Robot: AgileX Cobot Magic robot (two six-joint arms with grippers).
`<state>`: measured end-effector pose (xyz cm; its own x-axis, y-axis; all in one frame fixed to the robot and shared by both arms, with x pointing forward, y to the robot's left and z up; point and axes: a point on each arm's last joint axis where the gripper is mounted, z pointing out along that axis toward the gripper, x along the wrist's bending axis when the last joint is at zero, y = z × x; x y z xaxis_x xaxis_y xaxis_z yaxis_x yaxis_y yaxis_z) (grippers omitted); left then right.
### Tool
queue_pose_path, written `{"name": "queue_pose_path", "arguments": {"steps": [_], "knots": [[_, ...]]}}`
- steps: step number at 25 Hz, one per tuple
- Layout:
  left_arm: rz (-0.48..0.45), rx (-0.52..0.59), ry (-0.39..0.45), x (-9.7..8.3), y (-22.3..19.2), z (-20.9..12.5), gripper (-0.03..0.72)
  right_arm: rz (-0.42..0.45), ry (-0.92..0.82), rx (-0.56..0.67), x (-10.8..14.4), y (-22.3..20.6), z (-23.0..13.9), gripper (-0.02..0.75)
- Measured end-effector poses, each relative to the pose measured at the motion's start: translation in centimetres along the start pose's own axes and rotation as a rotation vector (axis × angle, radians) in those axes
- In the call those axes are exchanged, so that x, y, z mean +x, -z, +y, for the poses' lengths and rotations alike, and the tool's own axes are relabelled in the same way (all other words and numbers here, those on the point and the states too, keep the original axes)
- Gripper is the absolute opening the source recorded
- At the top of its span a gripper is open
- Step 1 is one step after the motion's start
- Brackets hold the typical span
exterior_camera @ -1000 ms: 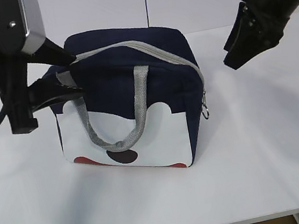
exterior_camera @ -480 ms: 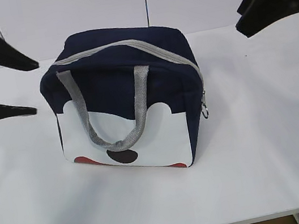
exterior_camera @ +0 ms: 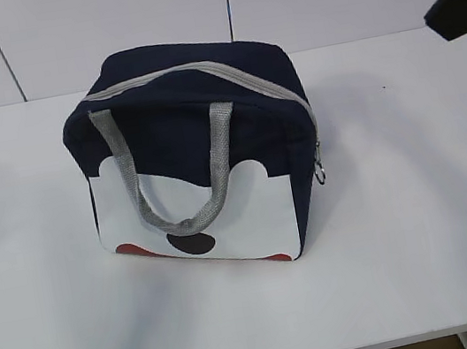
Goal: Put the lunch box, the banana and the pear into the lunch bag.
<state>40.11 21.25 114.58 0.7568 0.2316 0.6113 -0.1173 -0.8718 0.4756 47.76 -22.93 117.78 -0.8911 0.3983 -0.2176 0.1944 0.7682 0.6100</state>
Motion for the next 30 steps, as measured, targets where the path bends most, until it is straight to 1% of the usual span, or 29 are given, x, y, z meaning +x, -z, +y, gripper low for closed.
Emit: {"name": "queue_pose_path", "arguments": {"steps": [3,5,7,10,12,16,19,22,26,30], "knots": [[0.053,0.006,0.163,-0.2,1.7,-0.3,0.417,-0.015,0.004,-0.037,1.7,1.5,0.0,0.389],[0.097,-0.007,0.284,-0.3,3.1,-0.4,0.417,-0.018,0.003,-0.063,3.0,2.3,0.1,0.389],[0.129,-0.015,0.386,-0.7,4.5,-0.7,0.417,-0.027,0.023,-0.078,4.3,3.2,0.4,0.389],[0.154,-0.028,0.494,-1.4,6.3,-1.1,0.417,-0.042,0.081,-0.084,6.4,4.4,0.9,0.389],[0.157,-0.034,0.544,-1.8,7.1,-1.3,0.417,-0.055,0.092,-0.065,7.5,5.1,0.9,0.389],[0.127,-0.004,0.657,-2.6,7.7,-1.7,0.417,-0.116,-0.034,-0.024,8.5,6.2,0.4,0.389],[0.130,-0.012,0.707,-3.2,8.6,-1.9,0.417,-0.140,-0.096,-0.021,8.9,6.7,-0.1,0.389],[0.145,-0.035,0.738,-3.9,9.9,-2.2,0.417,-0.155,-0.147,-0.005,9.7,6.7,-1.2,0.389],[0.167,-0.103,0.791,-5.1,11.9,-2.6,0.417,-0.188,-0.239,0.000,10.9,6.6,-3.0,0.389],[0.142,-0.118,0.858,-7.3,11.6,-3.7,0.417,-0.269,-0.340,-0.030,12.2,6.7,-5.0,0.389]]}}
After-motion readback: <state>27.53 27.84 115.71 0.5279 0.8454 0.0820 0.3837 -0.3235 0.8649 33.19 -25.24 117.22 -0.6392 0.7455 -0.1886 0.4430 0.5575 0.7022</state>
